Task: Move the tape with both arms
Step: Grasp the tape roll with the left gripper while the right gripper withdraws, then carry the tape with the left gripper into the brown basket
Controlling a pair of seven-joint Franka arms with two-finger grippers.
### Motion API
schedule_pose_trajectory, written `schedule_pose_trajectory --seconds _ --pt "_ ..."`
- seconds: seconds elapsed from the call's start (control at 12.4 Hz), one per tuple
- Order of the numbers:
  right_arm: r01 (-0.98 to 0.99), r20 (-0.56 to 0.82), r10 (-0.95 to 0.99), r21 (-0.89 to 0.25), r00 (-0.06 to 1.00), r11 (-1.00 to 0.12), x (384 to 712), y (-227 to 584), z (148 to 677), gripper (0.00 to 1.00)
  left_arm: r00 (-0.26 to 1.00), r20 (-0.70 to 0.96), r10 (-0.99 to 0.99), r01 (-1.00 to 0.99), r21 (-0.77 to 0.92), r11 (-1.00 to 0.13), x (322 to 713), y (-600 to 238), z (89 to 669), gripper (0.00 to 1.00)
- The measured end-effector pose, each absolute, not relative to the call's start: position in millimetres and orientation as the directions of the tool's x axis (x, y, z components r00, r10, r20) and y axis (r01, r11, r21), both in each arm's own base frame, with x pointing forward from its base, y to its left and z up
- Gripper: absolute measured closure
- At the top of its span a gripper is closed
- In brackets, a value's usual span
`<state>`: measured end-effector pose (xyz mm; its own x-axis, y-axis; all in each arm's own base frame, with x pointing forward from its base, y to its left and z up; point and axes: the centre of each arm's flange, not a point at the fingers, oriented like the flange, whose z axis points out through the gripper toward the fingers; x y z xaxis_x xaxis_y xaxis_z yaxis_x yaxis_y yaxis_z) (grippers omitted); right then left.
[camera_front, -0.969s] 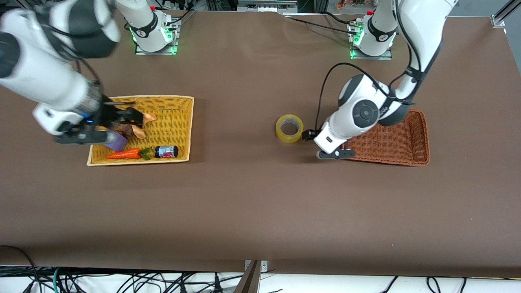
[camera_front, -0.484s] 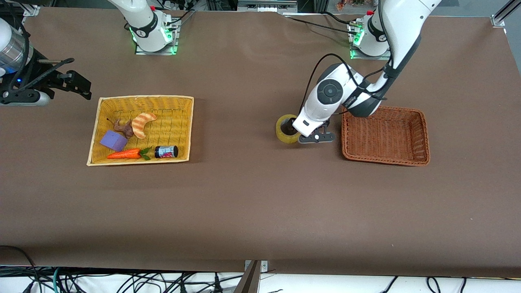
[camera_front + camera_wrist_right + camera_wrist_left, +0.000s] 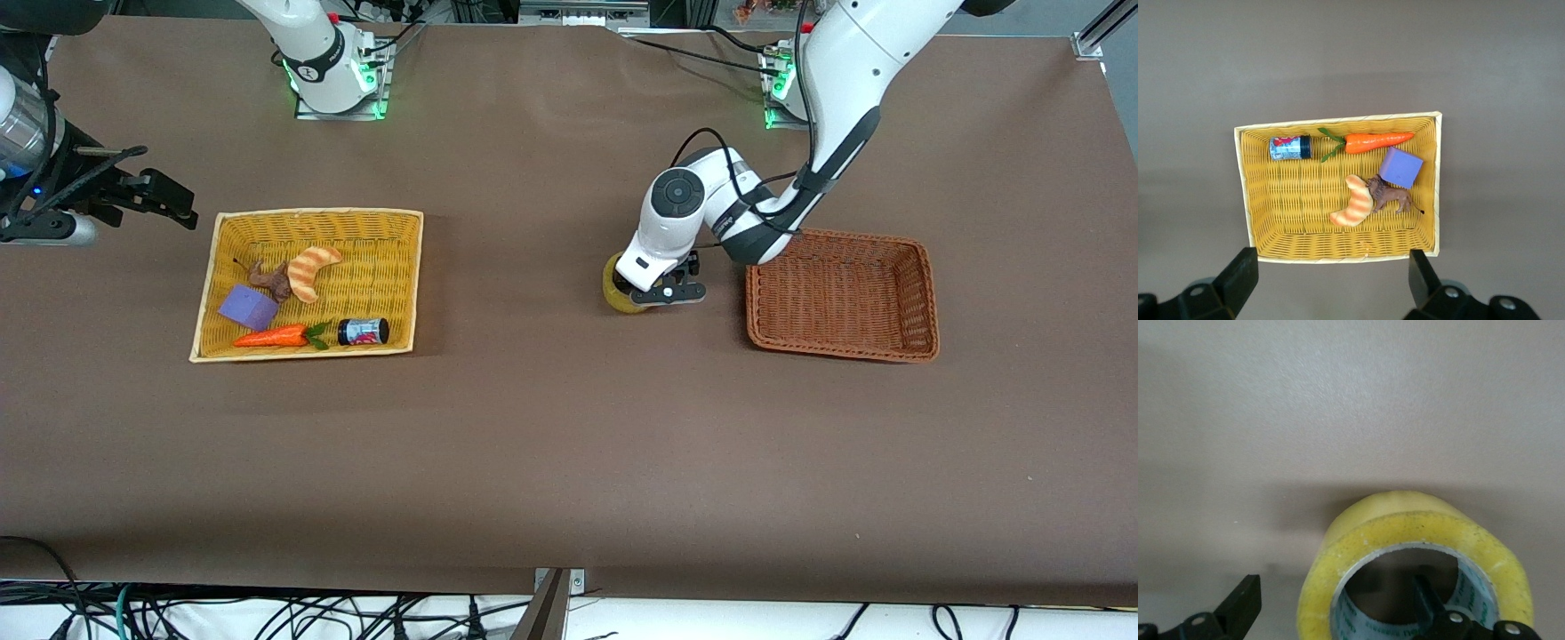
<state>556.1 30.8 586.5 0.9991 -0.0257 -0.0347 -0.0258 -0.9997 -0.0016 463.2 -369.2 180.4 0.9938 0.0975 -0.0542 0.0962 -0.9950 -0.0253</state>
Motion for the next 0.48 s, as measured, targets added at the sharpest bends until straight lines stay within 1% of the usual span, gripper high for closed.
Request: schedule_pose_trajectory --seconds 0.08,0.16,0.24,0.32,0.4,0.48 --pt "-0.026 -0.034 -0.026 -0.003 0.999 -1.0 556.7 30.9 585.8 0.0 0.995 -0.046 0.09 0.089 -0.031 -0.996 461.5 -369.6 174.0 0.05" --pt "-0.026 -0.034 -0.026 -0.004 0.999 -1.0 557.1 31.1 585.4 0.0 0.995 -0.042 0.09 0.089 -0.037 -0.995 460.2 -369.6 169.6 0.07" --pt "-0.025 -0.034 -0.025 -0.004 0.999 -1.0 557.1 31.2 585.5 0.0 0.994 -0.043 0.098 0.096 -0.038 -0.995 460.0 -369.4 167.9 0.17" --pt "-0.023 -0.032 -0.023 -0.004 0.999 -1.0 557.2 31.2 586.2 0.0 0.994 -0.04 0.105 0.103 -0.035 -0.994 461.6 -369.5 169.3 0.3" --pt "-0.023 -0.027 -0.023 -0.004 0.999 -1.0 557.5 31.2 589.0 0.0 0.993 -0.036 0.112 0.111 -0.031 -0.993 464.6 -369.2 171.5 0.46" --pt "-0.023 -0.021 -0.023 -0.005 1.0 -1.0 557.8 30.8 592.5 0.0 0.992 -0.033 0.125 0.124 -0.028 -0.992 468.1 -367.5 173.2 0.56"
